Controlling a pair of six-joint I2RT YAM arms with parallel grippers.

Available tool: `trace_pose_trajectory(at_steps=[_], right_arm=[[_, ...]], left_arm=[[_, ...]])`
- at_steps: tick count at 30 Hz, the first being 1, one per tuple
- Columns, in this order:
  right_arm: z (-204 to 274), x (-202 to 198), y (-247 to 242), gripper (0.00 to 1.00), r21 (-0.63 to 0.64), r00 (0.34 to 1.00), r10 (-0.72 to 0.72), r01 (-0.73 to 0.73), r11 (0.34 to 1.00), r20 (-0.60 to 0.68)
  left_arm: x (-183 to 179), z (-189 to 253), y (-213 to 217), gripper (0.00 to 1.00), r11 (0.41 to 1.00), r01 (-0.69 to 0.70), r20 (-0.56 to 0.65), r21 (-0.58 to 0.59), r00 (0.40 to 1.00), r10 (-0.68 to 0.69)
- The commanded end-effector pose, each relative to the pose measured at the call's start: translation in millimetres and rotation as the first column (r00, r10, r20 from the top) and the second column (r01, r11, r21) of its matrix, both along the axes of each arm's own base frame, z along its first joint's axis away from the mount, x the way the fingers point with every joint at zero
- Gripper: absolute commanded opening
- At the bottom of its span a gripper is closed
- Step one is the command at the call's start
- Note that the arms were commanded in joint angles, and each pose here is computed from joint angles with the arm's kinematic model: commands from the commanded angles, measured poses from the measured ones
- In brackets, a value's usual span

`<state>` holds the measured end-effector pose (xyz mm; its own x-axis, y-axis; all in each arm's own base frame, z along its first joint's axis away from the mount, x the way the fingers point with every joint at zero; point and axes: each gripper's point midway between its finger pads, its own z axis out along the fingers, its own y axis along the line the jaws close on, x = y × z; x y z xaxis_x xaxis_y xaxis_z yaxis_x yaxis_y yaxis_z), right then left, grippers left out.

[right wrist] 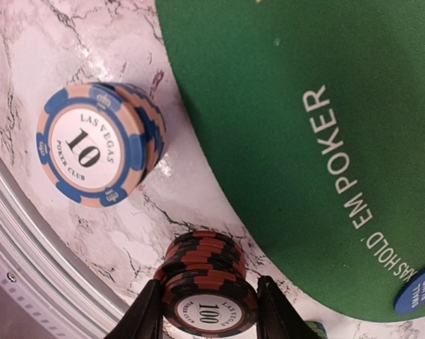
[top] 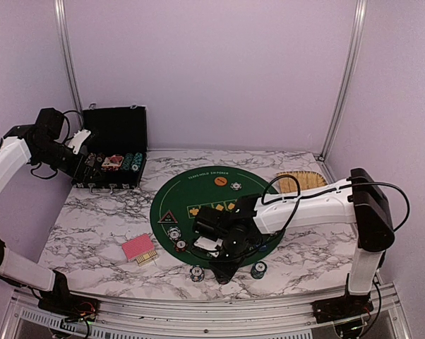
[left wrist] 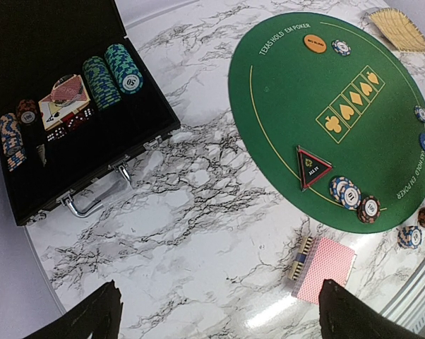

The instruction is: Distribute texas hold em gaming equipment

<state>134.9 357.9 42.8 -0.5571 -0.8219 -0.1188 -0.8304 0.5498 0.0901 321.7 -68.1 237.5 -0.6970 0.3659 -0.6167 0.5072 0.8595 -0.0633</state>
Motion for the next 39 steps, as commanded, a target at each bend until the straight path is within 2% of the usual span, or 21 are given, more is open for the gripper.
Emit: trace_pose_trajectory(at_steps=[1, 6, 13, 20, 25, 31, 39], right_arm=[[38.0, 27.8, 8.1, 0.17, 0.076, 0.997, -0.041, 0.036, 0.996, 0.063], [61.2, 73.9, 1.0, 0.16, 0.109, 0.983, -0.128, 0.114, 0.988, 0.132], [66.5, 165.2, -21.0, 0.15, 0.113, 0.934, -0.274, 0.254, 0.961, 0.23], [78.5, 277.7, -49.7, 0.15, 0.179, 0.838, -0.438, 0.401, 0.899, 0.326], [69.5, 341.8, -69.6, 0.14, 0.208, 0.779, -0.518, 0.474, 0.856, 0.355], [40.2, 378.6, -100.5, 0.14, 0.176, 0.754, -0.558, 0.532, 0.828, 0.348], [10.7, 390.5, -117.4, 0.13, 0.175, 0.751, -0.584, 0.559, 0.811, 0.307]], left_arm=[[-1.7, 7.4, 0.1, 0.99, 1.0, -0.001, 0.0, -0.003, 1.0, 0.001], [-2.1, 8.3, 0.0, 0.99, 1.0, 0.0, 0.003, -0.004, 1.0, 0.0], [-2.6, 8.3, 0.4, 0.99, 1.0, 0.0, 0.004, -0.001, 1.0, 0.0], [-2.5, 7.2, 0.2, 0.99, 1.0, 0.004, 0.002, 0.001, 1.0, -0.004], [-1.7, 4.2, 0.2, 0.99, 1.0, 0.003, -0.008, 0.0, 1.0, -0.003], [-2.7, 1.9, 3.6, 0.99, 1.0, 0.0, -0.006, 0.021, 1.0, 0.0], [-0.8, -0.5, 5.3, 0.99, 0.999, -0.005, -0.012, 0.033, 1.0, 0.005]])
